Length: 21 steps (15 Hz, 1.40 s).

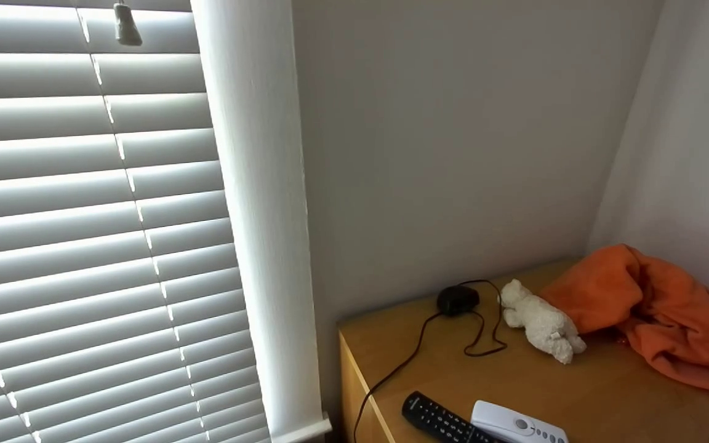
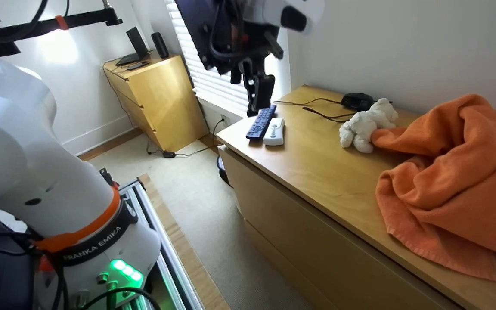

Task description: Open the topmost drawer

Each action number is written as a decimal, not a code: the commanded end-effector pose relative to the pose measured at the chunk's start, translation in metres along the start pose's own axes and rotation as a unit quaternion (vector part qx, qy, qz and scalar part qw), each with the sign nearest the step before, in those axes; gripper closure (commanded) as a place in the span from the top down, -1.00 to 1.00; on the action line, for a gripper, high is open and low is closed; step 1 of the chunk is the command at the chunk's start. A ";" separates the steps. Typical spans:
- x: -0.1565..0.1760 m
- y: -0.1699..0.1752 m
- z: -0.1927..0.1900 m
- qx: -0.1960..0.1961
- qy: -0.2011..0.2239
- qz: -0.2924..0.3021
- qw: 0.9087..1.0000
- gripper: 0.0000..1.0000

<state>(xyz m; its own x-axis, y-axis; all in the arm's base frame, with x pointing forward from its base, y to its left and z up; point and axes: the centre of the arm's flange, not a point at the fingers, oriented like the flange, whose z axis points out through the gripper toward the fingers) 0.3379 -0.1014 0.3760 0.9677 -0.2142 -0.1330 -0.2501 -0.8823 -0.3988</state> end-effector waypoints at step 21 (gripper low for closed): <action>-0.014 0.216 0.105 0.155 0.027 0.102 0.982 1.00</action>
<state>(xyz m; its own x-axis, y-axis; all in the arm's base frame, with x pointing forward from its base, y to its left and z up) 0.2673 -0.2446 0.1965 0.8951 -0.4015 -0.1939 -0.4279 -0.6512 -0.6268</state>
